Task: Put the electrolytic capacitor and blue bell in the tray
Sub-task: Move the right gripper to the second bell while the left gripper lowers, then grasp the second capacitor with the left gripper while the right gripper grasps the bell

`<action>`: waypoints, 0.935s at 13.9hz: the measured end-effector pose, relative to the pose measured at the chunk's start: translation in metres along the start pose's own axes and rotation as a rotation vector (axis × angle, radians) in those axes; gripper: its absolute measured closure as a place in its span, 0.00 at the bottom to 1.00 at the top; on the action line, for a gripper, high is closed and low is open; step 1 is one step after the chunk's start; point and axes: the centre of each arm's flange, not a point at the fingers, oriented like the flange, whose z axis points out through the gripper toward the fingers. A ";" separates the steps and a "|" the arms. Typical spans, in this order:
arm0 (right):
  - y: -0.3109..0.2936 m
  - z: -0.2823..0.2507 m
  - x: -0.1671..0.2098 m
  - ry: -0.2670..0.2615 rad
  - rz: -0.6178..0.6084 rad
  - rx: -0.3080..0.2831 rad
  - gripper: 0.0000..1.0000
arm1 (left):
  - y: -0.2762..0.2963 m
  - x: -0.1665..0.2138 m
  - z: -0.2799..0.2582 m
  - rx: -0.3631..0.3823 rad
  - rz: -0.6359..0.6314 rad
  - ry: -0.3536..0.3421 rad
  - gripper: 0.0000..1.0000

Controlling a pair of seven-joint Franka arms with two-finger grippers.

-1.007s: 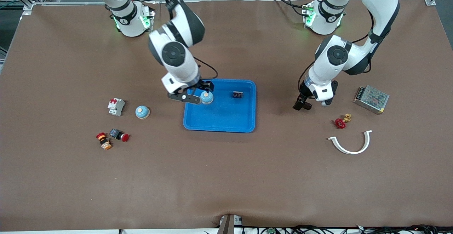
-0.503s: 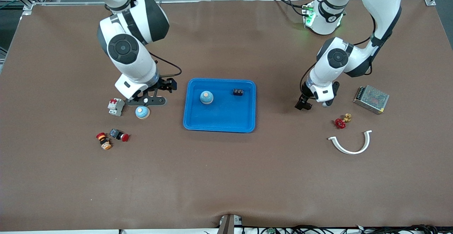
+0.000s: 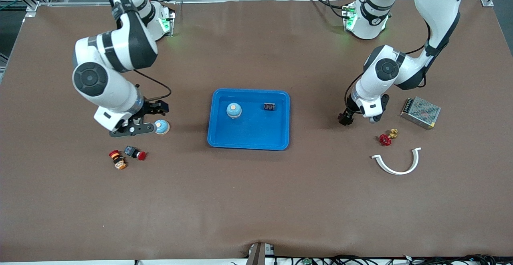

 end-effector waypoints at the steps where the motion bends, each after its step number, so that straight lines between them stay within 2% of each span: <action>1: 0.007 0.011 0.000 0.007 -0.005 0.002 0.00 | 0.000 0.000 0.001 0.001 -0.001 -0.001 0.00; 6: 0.014 0.081 -0.014 0.051 -0.011 0.006 0.00 | 0.001 0.005 0.002 0.001 0.013 0.008 0.00; 13: 0.024 0.134 -0.020 0.080 -0.014 0.004 0.00 | 0.017 0.022 0.007 -0.022 -0.020 0.030 0.00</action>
